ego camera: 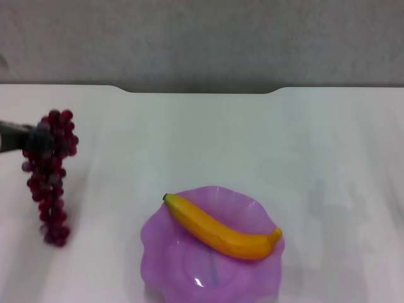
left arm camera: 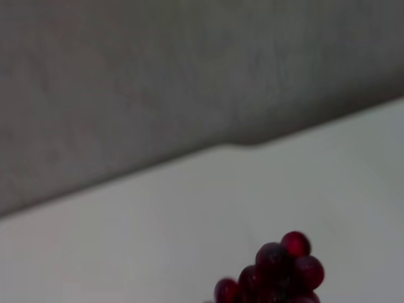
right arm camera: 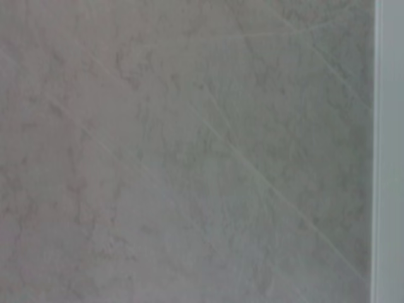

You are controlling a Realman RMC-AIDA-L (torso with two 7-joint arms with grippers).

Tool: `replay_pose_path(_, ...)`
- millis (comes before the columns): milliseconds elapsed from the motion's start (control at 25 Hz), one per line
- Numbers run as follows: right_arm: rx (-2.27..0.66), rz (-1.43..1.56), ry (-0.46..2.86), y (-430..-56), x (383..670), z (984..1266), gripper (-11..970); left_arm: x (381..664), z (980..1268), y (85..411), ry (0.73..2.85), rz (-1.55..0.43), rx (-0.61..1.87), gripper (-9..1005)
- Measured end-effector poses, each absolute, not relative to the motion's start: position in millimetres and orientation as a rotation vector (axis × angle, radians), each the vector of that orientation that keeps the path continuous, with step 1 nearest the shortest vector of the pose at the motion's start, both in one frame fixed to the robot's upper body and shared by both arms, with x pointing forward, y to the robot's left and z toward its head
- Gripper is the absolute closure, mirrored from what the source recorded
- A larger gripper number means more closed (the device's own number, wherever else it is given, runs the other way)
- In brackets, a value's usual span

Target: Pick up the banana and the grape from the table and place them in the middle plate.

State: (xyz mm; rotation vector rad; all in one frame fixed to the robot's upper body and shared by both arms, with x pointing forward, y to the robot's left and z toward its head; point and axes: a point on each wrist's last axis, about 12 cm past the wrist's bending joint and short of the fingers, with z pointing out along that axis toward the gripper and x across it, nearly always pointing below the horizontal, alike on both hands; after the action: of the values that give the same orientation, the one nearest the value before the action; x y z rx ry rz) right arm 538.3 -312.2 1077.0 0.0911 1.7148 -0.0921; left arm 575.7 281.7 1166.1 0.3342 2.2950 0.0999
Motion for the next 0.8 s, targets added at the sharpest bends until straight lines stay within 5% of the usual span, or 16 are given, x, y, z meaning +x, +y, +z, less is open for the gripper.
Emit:
replay_pose_path(280, 0.092, -0.093, 1.717, -312.5, 537.4, 1076.2, 335, 572.1, 1194.0, 267.7, 2.139, 0.078, 0.401, 735)
replay_pose_path(800, 0.091, -0.092, 1.719, -312.2, 537.3, 1076.0, 334, 522.7, 1242.5, 196.8, 1.852, -0.104, 0.739, 745)
